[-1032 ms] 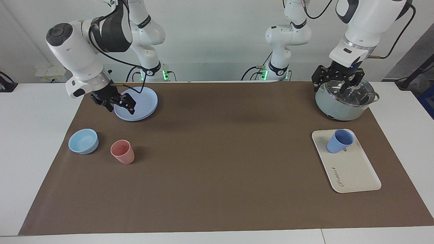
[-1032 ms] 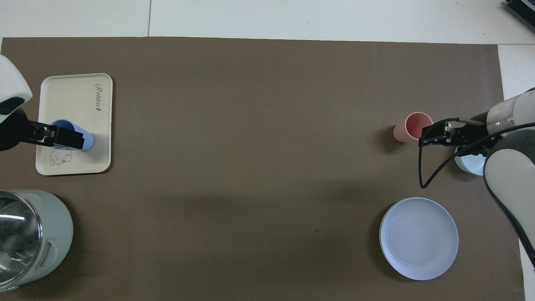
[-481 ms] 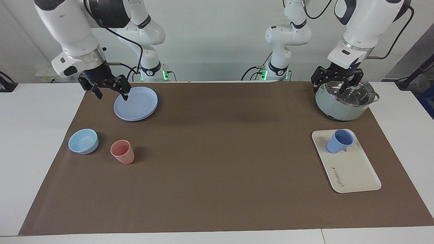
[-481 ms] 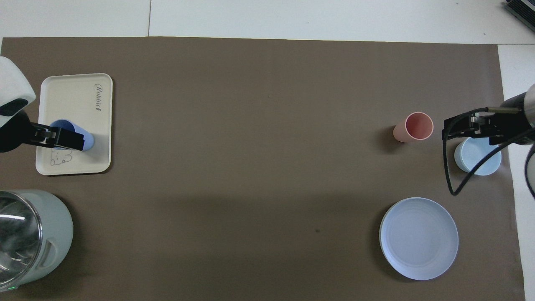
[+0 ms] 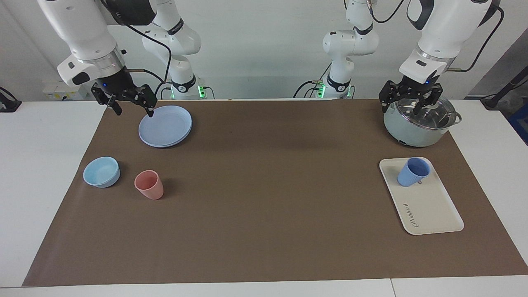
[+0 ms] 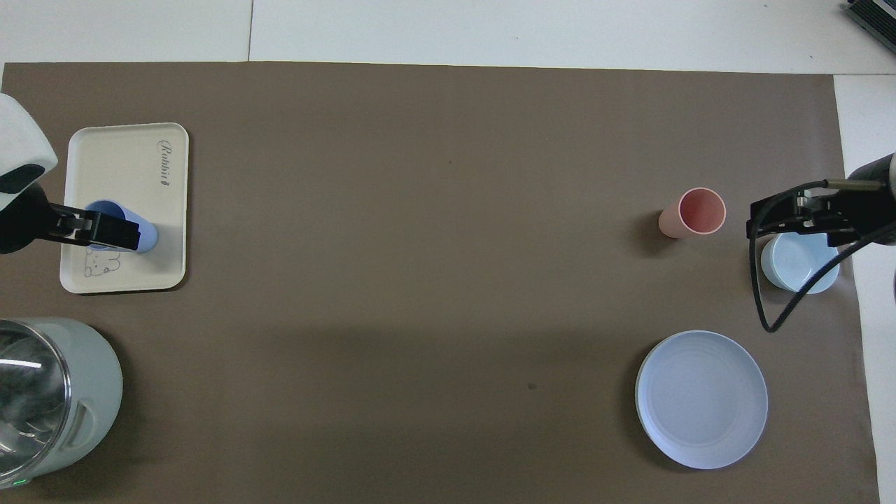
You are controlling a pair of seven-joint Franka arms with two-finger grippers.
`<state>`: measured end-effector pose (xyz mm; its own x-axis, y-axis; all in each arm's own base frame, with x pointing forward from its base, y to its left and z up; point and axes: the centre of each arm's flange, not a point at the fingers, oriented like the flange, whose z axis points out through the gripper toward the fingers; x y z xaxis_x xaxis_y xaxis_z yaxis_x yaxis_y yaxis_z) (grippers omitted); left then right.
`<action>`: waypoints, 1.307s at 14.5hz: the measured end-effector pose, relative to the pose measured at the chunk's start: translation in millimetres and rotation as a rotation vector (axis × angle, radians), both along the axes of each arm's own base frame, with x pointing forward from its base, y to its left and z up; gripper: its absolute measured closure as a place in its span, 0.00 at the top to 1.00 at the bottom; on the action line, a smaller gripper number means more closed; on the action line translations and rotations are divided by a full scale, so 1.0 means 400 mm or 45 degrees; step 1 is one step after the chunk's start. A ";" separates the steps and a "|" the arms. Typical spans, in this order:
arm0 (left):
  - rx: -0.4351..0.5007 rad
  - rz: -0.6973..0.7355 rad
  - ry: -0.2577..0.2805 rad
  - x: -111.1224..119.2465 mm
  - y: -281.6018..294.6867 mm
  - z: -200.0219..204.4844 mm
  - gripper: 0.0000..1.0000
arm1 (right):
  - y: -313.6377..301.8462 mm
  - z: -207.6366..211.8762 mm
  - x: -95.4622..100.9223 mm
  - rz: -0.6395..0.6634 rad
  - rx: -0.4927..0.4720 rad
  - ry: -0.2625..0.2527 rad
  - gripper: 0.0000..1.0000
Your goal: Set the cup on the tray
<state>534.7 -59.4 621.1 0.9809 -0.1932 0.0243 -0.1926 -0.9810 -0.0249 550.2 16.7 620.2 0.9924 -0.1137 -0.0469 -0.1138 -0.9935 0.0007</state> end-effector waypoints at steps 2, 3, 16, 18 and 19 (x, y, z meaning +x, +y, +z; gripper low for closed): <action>-0.001 0.003 -0.011 -0.002 0.003 0.011 1.00 | -0.001 -0.004 -0.003 0.000 -0.004 0.015 1.00; -0.002 0.003 -0.017 -0.004 0.004 0.017 1.00 | 0.000 -0.004 -0.003 0.001 -0.005 0.017 1.00; -0.002 0.011 -0.018 -0.006 0.011 0.019 1.00 | 0.028 -0.007 -0.005 0.030 -0.020 0.020 1.00; -0.002 0.011 -0.018 -0.006 0.011 0.019 1.00 | 0.028 -0.007 -0.005 0.030 -0.020 0.020 1.00; -0.002 0.011 -0.018 -0.006 0.011 0.019 1.00 | 0.028 -0.007 -0.005 0.030 -0.020 0.020 1.00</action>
